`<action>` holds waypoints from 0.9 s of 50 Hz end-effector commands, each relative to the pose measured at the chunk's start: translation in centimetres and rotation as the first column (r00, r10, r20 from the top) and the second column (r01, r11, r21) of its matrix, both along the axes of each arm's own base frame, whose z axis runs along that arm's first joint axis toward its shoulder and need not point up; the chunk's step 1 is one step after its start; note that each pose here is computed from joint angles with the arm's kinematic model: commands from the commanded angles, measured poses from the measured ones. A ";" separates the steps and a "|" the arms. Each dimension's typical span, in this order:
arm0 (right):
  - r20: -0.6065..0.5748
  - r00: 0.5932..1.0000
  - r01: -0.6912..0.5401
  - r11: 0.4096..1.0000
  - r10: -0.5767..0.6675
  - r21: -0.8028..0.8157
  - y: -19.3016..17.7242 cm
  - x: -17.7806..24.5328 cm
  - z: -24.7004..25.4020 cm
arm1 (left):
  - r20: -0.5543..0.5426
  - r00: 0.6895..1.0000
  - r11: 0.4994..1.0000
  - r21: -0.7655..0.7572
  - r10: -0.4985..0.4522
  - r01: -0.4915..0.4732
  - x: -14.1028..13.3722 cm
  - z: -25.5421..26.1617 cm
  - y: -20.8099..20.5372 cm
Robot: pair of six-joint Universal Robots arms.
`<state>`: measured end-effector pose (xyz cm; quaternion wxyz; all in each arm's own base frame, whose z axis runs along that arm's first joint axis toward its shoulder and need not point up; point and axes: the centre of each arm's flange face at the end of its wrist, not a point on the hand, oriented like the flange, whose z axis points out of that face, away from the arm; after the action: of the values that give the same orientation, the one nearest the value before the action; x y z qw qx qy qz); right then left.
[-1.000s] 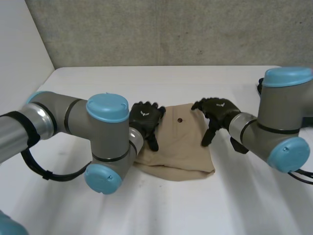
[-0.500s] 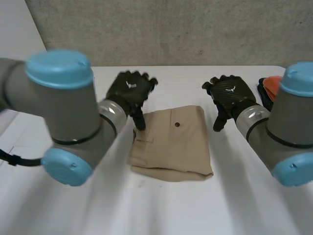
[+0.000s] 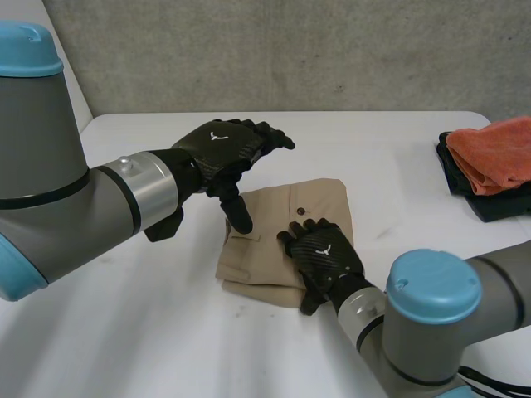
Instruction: Fold the laundry.
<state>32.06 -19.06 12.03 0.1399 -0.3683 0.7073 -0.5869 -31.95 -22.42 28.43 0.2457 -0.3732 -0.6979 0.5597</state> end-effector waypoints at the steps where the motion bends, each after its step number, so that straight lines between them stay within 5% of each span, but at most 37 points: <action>1: -0.046 0.999 0.004 0.993 -0.009 -0.116 -1.5 0.7 -1.5 | -0.012 1.000 1.000 -0.021 -0.010 0.010 0.0 0.9 0.8; 45: -0.045 0.998 0.024 0.982 -0.033 -0.188 -7.2 3.5 -1.7 | -0.030 0.999 0.999 -0.042 -0.034 0.033 0.0 1.9 2.3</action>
<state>35.69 -26.05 11.54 0.0835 -0.3756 0.6383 -0.6667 -31.93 -20.10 30.51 0.2584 -0.3815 -0.6737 0.5778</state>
